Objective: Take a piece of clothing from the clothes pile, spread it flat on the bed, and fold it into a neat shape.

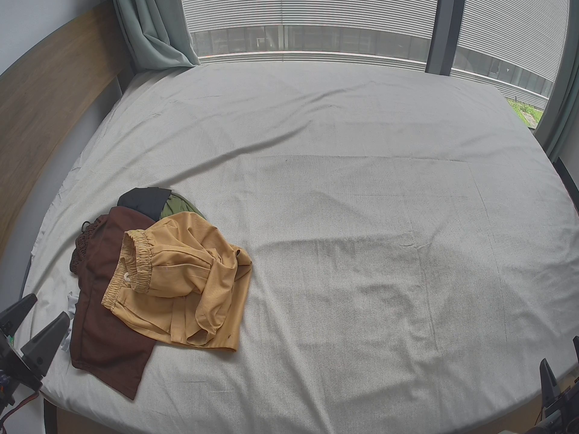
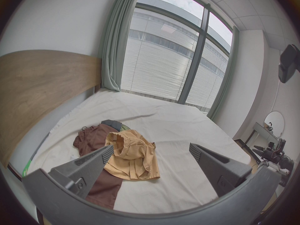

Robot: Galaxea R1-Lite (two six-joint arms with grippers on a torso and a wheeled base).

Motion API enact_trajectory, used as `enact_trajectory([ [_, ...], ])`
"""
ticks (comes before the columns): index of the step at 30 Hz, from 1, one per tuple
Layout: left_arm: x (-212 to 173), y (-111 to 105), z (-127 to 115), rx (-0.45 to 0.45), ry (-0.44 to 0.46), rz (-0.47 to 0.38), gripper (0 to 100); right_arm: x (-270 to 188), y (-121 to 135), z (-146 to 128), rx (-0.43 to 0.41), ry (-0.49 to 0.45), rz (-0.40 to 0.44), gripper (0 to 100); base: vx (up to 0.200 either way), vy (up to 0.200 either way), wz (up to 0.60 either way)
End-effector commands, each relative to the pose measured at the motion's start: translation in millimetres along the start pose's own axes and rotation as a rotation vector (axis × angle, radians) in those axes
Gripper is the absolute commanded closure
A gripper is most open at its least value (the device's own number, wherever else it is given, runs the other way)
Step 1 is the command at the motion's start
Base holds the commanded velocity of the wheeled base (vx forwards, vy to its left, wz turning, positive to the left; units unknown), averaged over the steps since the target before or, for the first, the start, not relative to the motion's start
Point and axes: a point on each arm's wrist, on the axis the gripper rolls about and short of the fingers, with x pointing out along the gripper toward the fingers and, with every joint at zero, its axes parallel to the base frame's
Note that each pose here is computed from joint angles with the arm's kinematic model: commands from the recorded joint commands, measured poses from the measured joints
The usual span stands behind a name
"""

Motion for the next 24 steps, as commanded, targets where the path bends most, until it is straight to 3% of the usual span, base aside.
enact_trajectory([
  [1,21,2,-1,-0.04,0.102,-0.005,0,1,0,-5,0.0,0.007,0.0,0,0.0,0.0,0.0],
  [14,67,12,11,-0.097,0.125,0.011,0,1,0,-5,0.0,0.007,0.0,0,0.0,0.0,0.0],
  [24,82,26,10,-0.126,0.157,-0.001,0,1,0,-5,0.0,0.007,0.0,0,0.0,0.0,0.0],
])
